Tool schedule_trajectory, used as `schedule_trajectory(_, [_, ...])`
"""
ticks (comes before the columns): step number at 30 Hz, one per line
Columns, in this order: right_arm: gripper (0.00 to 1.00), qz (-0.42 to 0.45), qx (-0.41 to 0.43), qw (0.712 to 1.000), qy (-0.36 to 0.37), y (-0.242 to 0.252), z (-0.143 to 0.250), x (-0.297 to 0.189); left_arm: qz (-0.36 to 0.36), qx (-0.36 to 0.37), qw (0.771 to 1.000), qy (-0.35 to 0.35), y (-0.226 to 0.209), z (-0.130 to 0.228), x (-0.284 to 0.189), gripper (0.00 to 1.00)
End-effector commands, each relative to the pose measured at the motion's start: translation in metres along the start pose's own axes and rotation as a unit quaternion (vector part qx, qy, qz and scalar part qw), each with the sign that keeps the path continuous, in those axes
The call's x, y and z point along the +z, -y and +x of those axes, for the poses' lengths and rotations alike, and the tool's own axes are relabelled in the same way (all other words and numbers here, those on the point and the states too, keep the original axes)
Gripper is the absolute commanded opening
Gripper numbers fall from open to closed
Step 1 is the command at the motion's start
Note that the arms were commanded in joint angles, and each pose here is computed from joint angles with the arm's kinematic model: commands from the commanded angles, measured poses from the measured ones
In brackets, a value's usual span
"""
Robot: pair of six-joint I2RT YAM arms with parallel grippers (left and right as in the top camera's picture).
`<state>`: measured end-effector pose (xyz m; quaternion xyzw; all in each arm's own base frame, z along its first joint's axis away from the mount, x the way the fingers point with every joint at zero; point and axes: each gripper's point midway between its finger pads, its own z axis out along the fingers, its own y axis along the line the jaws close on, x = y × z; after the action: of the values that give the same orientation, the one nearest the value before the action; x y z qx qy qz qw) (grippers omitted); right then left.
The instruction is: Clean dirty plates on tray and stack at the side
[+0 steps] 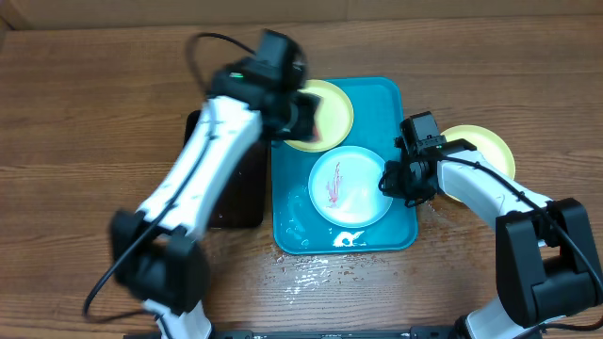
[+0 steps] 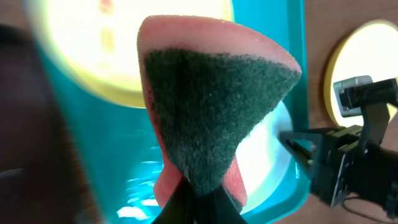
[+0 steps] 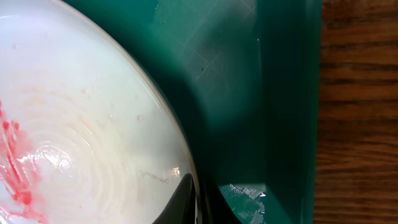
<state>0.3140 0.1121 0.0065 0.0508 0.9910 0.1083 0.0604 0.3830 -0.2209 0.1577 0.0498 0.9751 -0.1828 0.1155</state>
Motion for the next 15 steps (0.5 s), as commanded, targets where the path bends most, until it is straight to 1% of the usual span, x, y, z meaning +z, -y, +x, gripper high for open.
schedule_trajectory(1, [0.04,0.015,0.005,1.0,-0.011,0.006,0.007,0.007,0.016,-0.038,0.997,-0.065,0.026,0.023,0.052,0.04])
schedule_trajectory(6, [0.04,0.015,0.005,1.0,-0.011,0.006,0.007,0.007,0.023,-0.06,0.992,-0.107,0.043,0.042,0.102,0.04])
schedule_trajectory(8, [0.04,0.015,0.005,1.0,-0.011,0.006,0.007,0.007,0.017,-0.069,0.99,-0.124,0.041,0.05,0.117,0.04])
schedule_trajectory(12, [0.04,0.015,0.005,1.0,-0.011,0.006,0.007,0.007,-0.025,-0.074,0.988,-0.133,0.02,0.055,0.138,0.04])
schedule_trajectory(15, [0.04,0.015,0.005,1.0,-0.011,0.006,0.007,0.007,-0.072,-0.081,0.986,-0.13,-0.004,0.054,0.142,0.04])
